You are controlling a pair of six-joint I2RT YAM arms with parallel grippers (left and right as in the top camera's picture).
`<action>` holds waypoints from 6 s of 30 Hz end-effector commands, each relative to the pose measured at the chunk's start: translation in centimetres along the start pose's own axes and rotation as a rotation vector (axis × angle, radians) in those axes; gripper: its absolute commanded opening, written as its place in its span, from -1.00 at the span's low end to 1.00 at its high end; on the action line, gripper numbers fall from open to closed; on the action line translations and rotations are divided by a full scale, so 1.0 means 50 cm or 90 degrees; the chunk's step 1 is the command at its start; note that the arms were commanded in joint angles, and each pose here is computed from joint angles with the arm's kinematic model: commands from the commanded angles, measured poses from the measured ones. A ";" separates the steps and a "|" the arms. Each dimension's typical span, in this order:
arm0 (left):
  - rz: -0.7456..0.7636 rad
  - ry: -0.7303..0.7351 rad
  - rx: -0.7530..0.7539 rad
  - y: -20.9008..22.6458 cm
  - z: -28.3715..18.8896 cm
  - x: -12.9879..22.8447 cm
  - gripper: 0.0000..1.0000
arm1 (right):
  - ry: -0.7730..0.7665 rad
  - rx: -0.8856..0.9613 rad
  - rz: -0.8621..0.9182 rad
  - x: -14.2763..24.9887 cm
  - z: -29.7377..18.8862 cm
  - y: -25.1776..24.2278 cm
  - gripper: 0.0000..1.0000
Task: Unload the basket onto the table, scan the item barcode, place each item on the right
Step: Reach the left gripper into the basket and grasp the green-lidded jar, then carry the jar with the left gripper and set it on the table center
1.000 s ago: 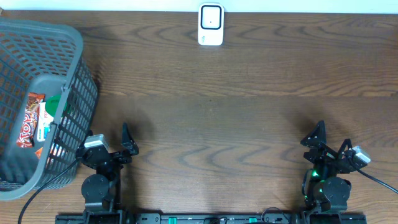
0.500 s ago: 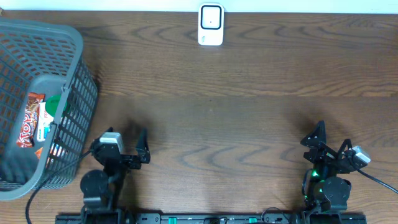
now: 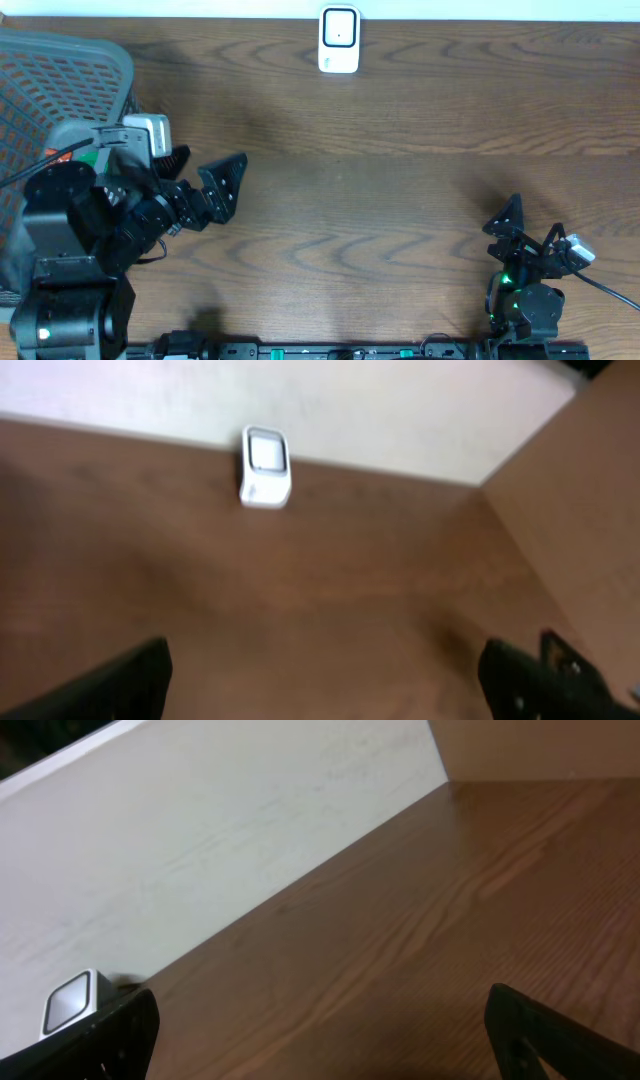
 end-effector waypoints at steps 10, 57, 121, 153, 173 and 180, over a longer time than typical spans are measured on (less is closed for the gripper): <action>-0.071 -0.016 0.038 -0.036 -0.017 -0.081 0.96 | -0.005 0.010 -0.011 -0.003 0.001 -0.007 0.99; -0.597 0.400 -0.789 0.682 0.024 0.059 0.96 | -0.005 0.010 -0.011 -0.003 0.001 -0.007 0.99; -0.442 -0.037 -0.263 0.215 -0.030 -0.237 0.38 | -0.005 0.010 -0.011 -0.003 0.001 -0.007 0.99; -0.064 0.657 -0.349 -0.105 0.659 0.492 0.39 | -0.005 0.010 -0.011 -0.003 0.001 -0.007 0.99; -0.178 0.018 -0.361 0.097 0.091 -0.248 0.96 | -0.005 0.009 -0.011 -0.003 0.001 -0.007 0.99; -0.456 0.072 -0.715 0.439 -0.193 -0.118 0.96 | -0.005 0.010 -0.011 -0.003 0.001 -0.007 0.98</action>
Point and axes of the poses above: each gripper's point midway between its finger pads, its own z axis out along the fingers, its own y axis along the line the jaws close on, x = y × z, the point moved 3 cm from there along -z, back along the fingers, and after that the axes turned 6 degrees about z, right-handed, at the moved point
